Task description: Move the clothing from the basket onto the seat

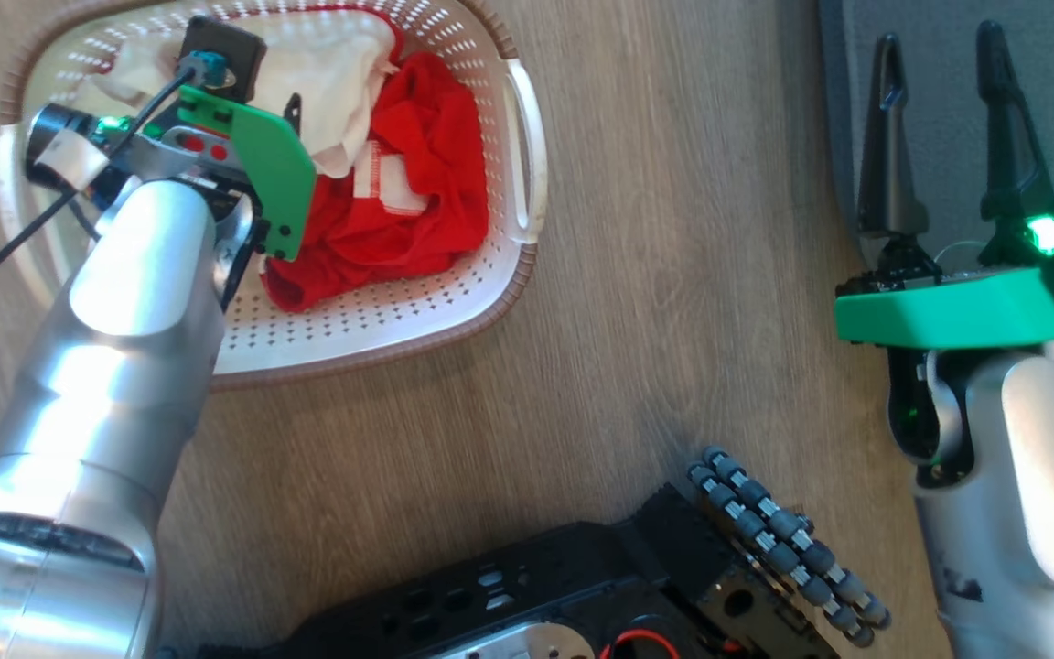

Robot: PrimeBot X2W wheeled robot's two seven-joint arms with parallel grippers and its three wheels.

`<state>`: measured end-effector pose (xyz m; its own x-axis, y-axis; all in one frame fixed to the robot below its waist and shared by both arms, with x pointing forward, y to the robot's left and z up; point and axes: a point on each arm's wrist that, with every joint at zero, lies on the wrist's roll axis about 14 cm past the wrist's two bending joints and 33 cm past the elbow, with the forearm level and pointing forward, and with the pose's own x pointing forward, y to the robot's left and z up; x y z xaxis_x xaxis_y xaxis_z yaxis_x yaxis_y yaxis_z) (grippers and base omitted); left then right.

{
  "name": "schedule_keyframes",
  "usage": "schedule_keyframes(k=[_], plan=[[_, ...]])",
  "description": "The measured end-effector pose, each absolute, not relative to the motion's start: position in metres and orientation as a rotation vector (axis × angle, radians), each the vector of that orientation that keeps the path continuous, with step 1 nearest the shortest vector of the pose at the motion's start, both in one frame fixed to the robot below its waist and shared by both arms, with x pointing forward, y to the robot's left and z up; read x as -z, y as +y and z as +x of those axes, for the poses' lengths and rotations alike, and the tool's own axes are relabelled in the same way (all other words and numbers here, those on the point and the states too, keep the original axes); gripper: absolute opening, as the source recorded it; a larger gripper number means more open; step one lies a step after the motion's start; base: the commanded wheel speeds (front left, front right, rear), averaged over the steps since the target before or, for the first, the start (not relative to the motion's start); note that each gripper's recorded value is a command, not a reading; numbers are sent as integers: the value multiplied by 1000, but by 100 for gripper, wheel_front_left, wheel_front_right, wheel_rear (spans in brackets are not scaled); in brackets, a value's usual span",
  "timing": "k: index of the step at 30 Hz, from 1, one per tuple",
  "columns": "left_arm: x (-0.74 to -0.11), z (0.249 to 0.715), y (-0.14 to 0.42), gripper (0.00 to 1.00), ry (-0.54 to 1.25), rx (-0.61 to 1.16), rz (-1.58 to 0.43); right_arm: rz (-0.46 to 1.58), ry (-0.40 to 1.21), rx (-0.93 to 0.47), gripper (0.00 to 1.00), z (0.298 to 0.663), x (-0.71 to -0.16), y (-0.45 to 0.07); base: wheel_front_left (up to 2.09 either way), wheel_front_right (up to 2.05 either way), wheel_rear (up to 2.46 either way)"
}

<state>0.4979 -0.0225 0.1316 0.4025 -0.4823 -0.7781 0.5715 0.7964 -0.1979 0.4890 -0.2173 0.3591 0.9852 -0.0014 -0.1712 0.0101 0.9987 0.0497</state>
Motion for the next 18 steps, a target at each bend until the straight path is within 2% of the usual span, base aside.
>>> schedule_keyframes(k=[18], plan=[[-92,496,-23,100,1041,646,63,72,260,48,100,467,-333,-224,0,0,0]])
